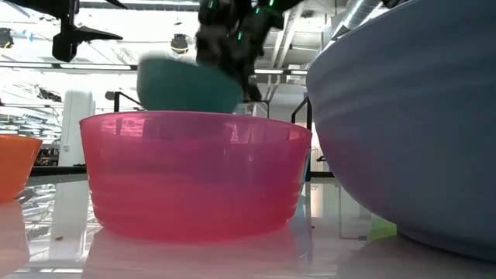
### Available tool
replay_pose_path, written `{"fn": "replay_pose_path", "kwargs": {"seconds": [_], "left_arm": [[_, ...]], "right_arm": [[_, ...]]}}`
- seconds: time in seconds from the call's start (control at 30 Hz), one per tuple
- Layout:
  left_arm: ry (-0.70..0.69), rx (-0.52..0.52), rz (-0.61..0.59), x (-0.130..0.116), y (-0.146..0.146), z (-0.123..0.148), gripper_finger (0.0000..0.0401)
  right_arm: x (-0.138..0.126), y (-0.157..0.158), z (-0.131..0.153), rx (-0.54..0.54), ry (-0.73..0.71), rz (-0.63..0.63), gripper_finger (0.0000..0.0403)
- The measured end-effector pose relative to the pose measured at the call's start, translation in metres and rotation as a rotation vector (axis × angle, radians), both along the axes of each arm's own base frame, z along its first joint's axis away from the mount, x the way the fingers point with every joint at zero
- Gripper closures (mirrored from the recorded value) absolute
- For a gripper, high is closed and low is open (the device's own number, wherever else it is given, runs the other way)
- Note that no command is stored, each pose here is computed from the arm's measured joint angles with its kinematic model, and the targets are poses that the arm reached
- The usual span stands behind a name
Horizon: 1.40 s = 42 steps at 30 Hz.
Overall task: Place and stack bowls onto a shelf
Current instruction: Stack the green bowl on top of the pink bowl on the shelf
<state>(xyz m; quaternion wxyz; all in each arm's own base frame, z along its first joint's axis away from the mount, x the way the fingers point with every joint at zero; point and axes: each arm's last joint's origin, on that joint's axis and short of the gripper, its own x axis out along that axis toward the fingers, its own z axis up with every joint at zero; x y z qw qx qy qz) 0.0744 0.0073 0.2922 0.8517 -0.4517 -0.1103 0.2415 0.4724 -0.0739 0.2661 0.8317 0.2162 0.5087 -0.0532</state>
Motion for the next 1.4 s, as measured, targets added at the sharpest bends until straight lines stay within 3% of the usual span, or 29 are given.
{"fn": "replay_pose_path", "kwargs": {"seconds": [0.23, 0.4, 0.57, 0.8, 1.03, 1.4], "left_arm": [[0.000, 0.000, 0.001, 0.000, 0.000, 0.000, 0.0156], [0.000, 0.000, 0.002, 0.000, 0.000, 0.000, 0.0156], [0.000, 0.000, 0.003, 0.000, 0.000, 0.000, 0.0156], [0.012, 0.004, 0.035, -0.001, 0.001, -0.001, 0.0156], [0.020, 0.006, 0.055, -0.001, 0.001, -0.002, 0.0156], [0.016, -0.002, 0.056, -0.001, 0.001, -0.002, 0.0156]], "right_arm": [[-0.017, -0.035, 0.074, -0.098, -0.241, -0.109, 0.0374], [-0.027, -0.073, 0.099, -0.132, -0.360, -0.243, 0.0374], [-0.039, -0.114, 0.097, -0.177, -0.357, -0.372, 0.0374], [-0.048, -0.157, 0.066, -0.142, -0.259, -0.474, 0.0374], [-0.041, -0.170, 0.047, -0.127, -0.255, -0.484, 0.0374], [-0.033, -0.162, 0.035, -0.128, -0.207, -0.456, 0.0374]]}}
